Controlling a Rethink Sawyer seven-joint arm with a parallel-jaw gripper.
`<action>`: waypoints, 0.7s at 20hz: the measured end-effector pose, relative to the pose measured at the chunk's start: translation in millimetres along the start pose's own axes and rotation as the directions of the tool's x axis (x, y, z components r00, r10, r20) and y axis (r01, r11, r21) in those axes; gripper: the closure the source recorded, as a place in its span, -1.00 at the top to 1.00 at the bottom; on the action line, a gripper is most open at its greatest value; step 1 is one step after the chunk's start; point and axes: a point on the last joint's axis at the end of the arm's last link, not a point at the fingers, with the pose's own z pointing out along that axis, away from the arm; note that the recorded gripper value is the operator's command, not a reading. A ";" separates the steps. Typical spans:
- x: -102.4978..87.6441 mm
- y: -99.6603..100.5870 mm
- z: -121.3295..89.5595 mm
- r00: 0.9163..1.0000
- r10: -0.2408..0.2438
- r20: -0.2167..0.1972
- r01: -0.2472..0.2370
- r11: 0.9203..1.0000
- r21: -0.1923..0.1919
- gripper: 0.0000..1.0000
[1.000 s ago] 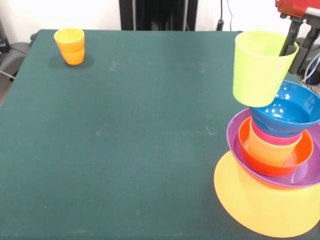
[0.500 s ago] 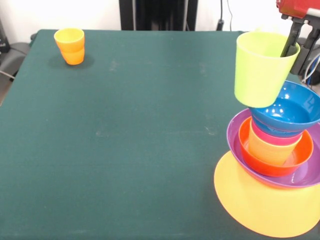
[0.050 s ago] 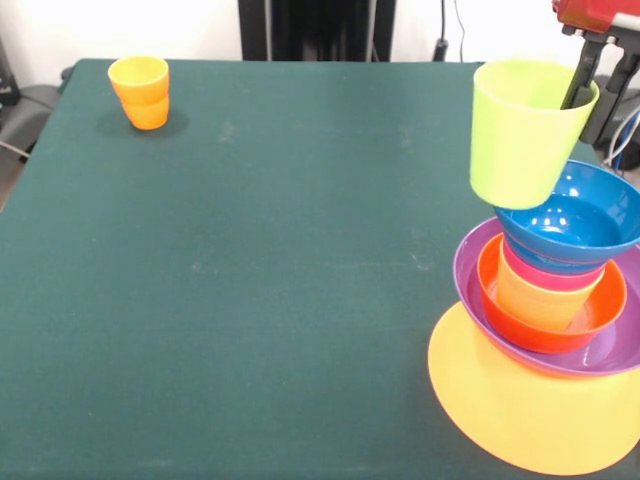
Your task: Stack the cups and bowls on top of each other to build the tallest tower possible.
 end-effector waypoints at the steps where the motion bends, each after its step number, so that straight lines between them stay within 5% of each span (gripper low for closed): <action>1: 0.1 0.0 -0.6 1.000 0.000 0.000 0.000 1.000 0.000 -1.00; 14: 2.2 10.7 -7.1 1.000 0.000 -0.001 0.000 1.000 -0.024 -1.00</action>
